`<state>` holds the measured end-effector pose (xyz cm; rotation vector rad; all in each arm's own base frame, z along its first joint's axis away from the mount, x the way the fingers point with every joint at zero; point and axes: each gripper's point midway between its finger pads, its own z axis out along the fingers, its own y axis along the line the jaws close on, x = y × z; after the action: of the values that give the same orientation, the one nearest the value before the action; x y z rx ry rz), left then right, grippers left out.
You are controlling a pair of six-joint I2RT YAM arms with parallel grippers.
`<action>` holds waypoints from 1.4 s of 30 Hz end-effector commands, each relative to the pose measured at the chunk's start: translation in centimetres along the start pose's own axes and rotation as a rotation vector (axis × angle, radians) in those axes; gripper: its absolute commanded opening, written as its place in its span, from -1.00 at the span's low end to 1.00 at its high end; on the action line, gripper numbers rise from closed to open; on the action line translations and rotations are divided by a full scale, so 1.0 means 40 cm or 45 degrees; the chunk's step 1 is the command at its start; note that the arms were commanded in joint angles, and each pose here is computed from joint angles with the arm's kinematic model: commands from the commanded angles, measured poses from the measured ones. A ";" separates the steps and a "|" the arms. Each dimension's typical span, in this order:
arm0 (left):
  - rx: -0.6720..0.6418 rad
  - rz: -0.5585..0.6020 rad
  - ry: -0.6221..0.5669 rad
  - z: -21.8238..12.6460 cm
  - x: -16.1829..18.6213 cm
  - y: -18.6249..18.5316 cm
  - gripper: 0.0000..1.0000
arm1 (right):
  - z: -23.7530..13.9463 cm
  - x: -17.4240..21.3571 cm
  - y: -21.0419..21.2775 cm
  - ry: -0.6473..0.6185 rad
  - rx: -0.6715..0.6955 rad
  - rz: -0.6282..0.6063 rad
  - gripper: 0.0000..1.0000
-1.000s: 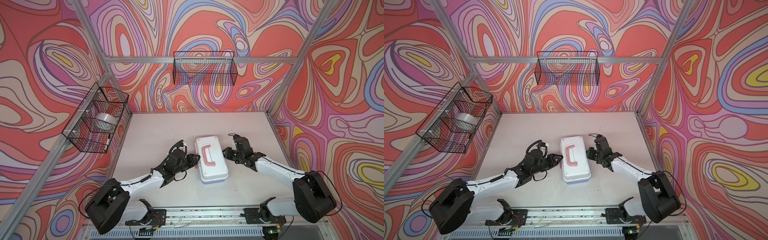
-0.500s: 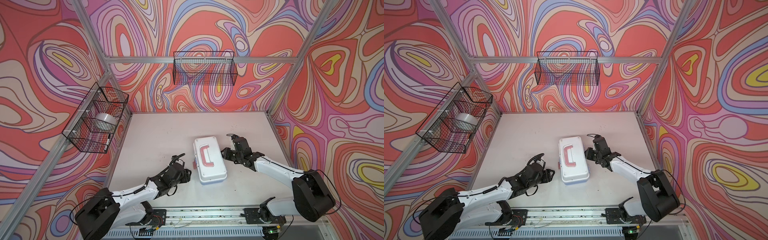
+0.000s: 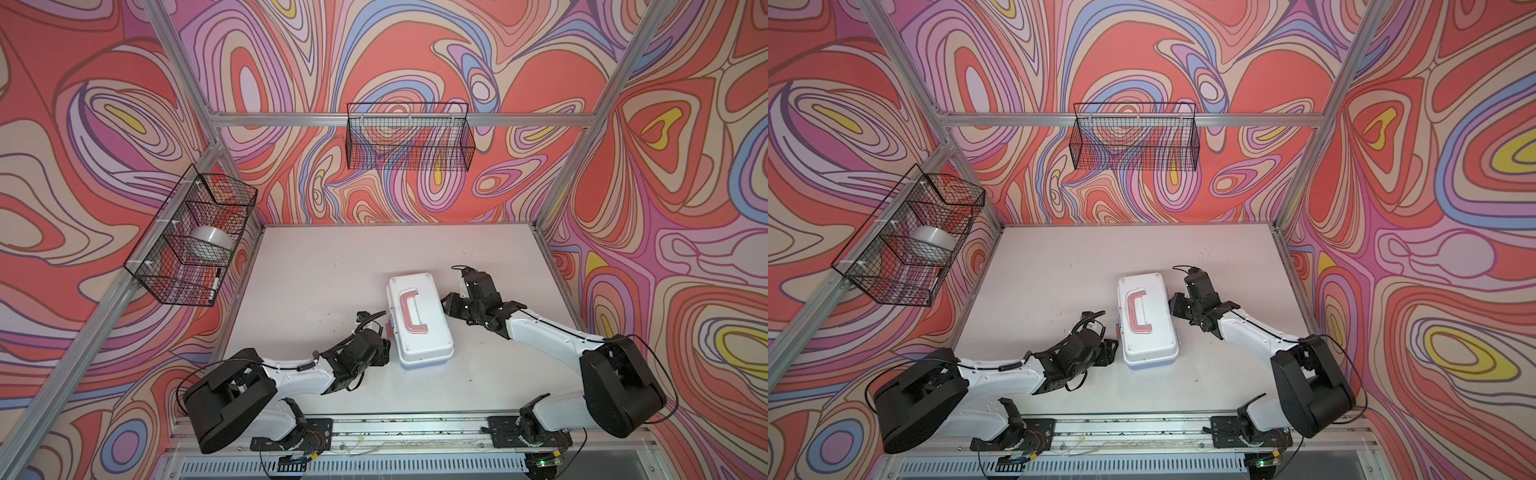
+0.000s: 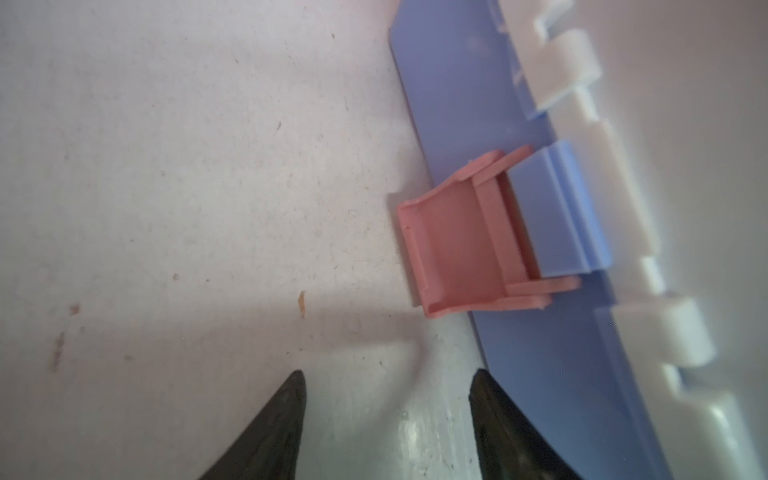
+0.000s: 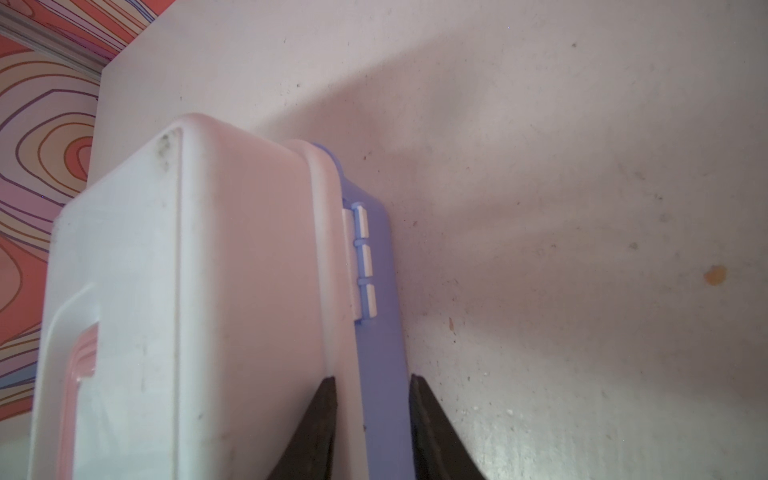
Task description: Pack the tool kit
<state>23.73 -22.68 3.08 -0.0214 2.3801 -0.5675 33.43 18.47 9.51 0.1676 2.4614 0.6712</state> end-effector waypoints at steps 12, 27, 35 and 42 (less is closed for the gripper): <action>-0.183 0.041 -0.097 0.056 -0.014 0.024 0.27 | 0.017 0.066 -0.009 0.147 0.017 -0.030 -0.38; -0.246 -0.016 -0.257 0.009 -0.053 0.075 0.24 | 0.012 0.066 -0.005 0.141 0.008 -0.032 -0.38; -0.224 -0.023 -0.377 -0.053 -0.120 0.060 0.25 | 0.006 0.065 -0.003 0.133 -0.002 -0.031 -0.39; -0.084 -0.028 -0.383 -0.071 -0.145 -0.001 0.24 | 0.005 0.073 -0.007 0.140 -0.001 -0.032 -0.39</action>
<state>26.59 -20.44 8.56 -0.1799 2.0991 -0.4462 33.51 18.50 9.58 0.1513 2.4677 0.6606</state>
